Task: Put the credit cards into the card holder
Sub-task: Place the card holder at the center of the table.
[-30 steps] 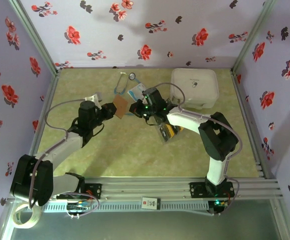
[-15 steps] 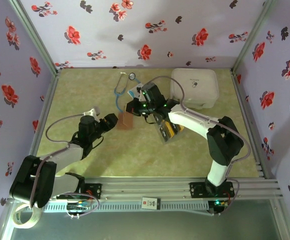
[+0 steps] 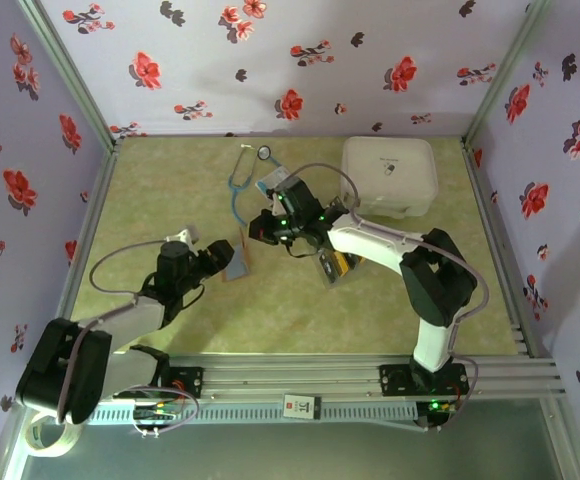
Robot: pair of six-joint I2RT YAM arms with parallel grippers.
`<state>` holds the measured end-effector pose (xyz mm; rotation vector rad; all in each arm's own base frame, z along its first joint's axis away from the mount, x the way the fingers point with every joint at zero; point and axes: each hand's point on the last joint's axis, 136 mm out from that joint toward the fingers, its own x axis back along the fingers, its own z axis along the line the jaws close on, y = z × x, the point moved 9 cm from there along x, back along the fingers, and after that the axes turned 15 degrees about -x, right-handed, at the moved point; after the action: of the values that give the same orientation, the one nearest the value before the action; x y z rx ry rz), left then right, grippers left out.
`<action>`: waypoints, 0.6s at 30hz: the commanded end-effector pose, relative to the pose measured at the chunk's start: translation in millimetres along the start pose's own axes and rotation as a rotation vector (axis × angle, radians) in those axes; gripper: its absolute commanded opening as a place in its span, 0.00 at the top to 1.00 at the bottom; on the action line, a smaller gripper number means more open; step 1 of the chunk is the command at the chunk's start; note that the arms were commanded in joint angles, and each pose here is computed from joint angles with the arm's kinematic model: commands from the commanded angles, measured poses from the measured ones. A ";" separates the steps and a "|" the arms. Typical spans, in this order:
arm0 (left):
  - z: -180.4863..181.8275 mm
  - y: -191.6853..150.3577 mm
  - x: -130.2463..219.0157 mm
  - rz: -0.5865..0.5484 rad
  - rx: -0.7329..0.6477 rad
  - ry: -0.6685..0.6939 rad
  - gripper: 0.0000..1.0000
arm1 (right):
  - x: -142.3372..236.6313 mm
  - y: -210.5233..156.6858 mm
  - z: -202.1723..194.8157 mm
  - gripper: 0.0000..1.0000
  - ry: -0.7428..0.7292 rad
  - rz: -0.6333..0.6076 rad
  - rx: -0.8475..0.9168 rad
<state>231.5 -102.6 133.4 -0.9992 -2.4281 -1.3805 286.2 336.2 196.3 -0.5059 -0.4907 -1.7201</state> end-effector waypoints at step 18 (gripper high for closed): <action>9.5 4.2 -11.1 0.182 -0.101 0.229 0.31 | 12.4 8.3 -92.5 1.00 -0.073 -0.041 -0.101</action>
<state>237.0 -96.4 119.9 -0.9902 -2.1060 -1.4176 285.4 270.7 120.7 -0.7079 -0.4597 -1.7806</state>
